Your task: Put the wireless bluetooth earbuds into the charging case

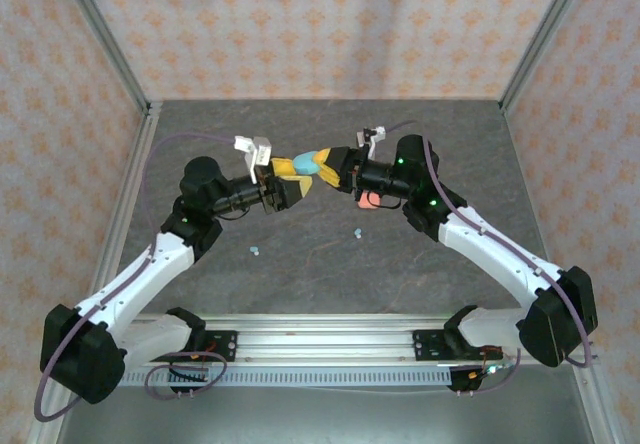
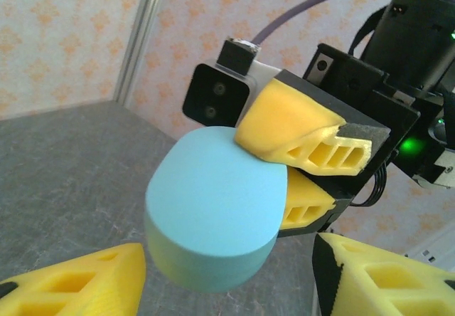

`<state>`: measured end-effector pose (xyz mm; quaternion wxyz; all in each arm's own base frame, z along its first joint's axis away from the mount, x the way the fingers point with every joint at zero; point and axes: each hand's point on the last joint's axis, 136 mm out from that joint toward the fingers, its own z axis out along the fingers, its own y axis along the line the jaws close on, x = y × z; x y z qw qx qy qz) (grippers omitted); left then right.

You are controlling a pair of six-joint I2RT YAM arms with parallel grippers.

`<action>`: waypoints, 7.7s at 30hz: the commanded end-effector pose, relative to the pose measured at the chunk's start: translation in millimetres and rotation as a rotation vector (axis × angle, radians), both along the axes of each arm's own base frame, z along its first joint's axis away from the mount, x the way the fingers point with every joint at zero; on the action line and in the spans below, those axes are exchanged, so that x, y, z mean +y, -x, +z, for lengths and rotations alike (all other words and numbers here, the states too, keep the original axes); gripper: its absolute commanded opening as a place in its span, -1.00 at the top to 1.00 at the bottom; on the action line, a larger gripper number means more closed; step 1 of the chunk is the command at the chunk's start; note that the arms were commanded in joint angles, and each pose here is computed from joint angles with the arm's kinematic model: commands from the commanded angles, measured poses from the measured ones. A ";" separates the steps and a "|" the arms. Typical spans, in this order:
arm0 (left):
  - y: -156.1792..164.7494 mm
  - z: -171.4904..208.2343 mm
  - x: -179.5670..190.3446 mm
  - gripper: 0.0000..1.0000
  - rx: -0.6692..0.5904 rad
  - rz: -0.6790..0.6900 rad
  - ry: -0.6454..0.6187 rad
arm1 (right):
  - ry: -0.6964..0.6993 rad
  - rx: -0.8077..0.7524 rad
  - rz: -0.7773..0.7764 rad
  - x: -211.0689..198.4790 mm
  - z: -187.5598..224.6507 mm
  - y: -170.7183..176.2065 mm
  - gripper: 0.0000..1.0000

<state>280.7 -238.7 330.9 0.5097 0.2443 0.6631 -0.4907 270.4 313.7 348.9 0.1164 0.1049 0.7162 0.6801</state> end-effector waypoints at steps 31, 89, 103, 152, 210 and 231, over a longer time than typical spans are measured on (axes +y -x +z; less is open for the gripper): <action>0.2 31.2 -3.5 -0.13 -0.118 -0.002 0.004 | -0.091 -0.011 0.096 4.2 20.2 17.6 0.76; 76.6 36.3 -5.7 0.77 -0.045 -0.273 -0.158 | 0.368 -0.934 0.204 -27.5 57.0 85.4 -0.38; 87.8 42.1 -9.6 0.82 -0.050 -0.332 -0.155 | 0.319 -0.970 0.287 -11.5 52.4 92.8 -0.40; 100.7 49.5 -11.0 0.82 -0.084 -0.384 -0.170 | 0.377 -0.752 0.003 -15.7 40.5 23.5 0.14; 69.4 4.9 -7.1 0.85 -0.111 -0.223 -0.232 | 0.485 -0.866 0.117 -6.5 18.0 57.2 -0.37; 74.2 6.6 -8.6 0.85 -0.109 -0.256 -0.227 | 0.466 -0.826 0.133 2.4 14.3 51.6 -0.38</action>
